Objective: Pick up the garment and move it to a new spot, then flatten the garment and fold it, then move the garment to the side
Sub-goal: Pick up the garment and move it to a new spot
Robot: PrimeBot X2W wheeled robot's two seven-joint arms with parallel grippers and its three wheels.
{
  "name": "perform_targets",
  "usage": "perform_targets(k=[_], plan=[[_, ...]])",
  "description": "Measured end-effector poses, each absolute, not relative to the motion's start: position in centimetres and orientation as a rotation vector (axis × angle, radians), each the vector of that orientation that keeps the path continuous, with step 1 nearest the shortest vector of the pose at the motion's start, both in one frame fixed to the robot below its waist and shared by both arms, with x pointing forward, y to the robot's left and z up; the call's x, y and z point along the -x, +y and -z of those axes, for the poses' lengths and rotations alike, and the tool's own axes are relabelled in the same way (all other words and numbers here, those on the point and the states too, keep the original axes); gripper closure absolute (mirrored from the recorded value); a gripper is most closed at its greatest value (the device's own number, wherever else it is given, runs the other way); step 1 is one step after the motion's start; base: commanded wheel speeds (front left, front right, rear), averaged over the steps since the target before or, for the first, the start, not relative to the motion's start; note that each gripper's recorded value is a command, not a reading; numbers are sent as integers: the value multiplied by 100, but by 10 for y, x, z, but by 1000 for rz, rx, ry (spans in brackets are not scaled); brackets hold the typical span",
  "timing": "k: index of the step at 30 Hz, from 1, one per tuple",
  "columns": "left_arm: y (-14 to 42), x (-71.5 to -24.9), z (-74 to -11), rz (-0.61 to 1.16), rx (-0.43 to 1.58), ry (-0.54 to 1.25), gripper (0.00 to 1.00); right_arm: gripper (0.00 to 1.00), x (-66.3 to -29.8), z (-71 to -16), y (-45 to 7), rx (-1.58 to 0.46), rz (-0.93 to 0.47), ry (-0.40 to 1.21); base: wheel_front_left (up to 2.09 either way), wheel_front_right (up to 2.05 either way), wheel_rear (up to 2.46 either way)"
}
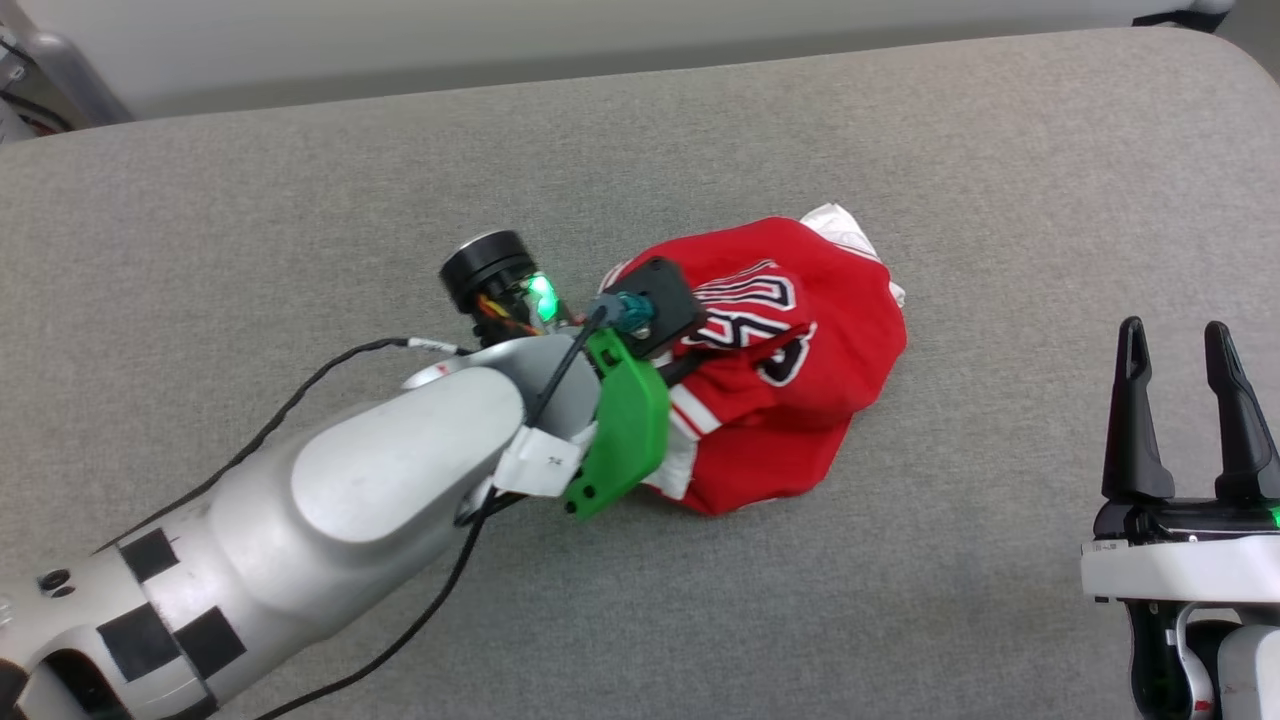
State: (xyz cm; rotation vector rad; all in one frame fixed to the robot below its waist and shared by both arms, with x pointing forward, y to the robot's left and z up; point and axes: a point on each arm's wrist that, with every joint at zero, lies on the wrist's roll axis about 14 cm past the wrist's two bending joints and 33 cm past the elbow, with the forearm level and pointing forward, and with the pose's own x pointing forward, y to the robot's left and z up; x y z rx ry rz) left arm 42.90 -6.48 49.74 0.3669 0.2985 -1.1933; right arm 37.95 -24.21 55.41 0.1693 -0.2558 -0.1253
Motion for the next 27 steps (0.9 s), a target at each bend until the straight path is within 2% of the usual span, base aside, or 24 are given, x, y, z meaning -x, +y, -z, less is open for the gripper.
perform_targets(k=[9,15,19,20,21,27], plan=[[42,-439,-428,928,-386,539,100,0,-389,-551,-223,-185,68,-247,0,0,0],[72,-425,-393,831,-297,639,100,0,-388,-550,-221,-189,61,-244,0,0,0],[69,-422,-390,787,-206,623,99,0,-385,-547,-221,-189,65,-233,0,0,0],[68,-423,-391,772,-181,603,53,0,-384,-547,-221,-189,66,-231,0,0,0],[67,-423,-393,760,-171,581,0,0,-384,-546,-221,-188,64,-230,0,0,0],[52,-435,-438,699,-104,328,0,0,-379,-550,-215,-178,44,-237,0,0,0]])
